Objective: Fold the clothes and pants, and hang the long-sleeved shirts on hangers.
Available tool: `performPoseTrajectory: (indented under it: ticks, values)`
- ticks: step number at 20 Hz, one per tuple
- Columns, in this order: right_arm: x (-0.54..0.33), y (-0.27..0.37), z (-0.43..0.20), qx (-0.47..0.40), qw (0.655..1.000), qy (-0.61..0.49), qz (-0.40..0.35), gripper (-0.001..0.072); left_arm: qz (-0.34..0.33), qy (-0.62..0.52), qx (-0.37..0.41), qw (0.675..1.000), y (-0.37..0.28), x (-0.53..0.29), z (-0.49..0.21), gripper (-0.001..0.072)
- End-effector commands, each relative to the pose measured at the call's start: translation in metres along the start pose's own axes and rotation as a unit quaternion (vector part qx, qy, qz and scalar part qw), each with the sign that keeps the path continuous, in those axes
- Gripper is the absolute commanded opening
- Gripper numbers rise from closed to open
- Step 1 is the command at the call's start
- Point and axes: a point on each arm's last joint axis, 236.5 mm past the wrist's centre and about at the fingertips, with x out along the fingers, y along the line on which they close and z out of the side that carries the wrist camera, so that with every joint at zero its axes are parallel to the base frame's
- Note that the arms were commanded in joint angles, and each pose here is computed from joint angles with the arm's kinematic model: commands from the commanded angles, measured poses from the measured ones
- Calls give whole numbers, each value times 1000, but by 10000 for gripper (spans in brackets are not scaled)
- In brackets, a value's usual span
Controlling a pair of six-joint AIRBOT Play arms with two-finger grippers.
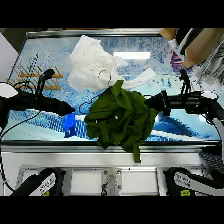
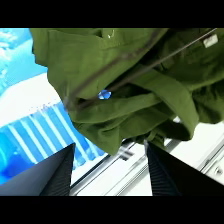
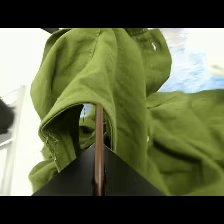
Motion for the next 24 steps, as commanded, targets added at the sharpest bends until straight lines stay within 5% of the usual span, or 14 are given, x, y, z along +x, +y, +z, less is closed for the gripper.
performPoseTrajectory:
  ticks: [1, 9, 15, 16, 18, 24]
  values:
    - [-3, -5, 20, -19, 999, -24, -32, 9, 21, -50, -84, 995, -4, -3, 3, 454]
    - [-5, -8, 40, -22, 997, -60, -47, 10, -23, -12, -106, 994, -101, 111, -76, 457]
    - [-5, -8, 40, -5, 997, -61, -46, 10, -23, 31, -83, 996, -123, 163, -74, 455]
    - [-5, -8, 41, -6, 997, -61, -46, 10, -15, 37, -91, 995, -115, 168, -72, 374]
    - [-6, -5, 43, -11, 997, -61, -47, 10, -1, 50, -117, 992, -92, 169, -66, 29]
    - [-10, 19, 66, -39, 995, -66, -59, 10, 60, -66, -161, 983, -13, 54, -7, 15]
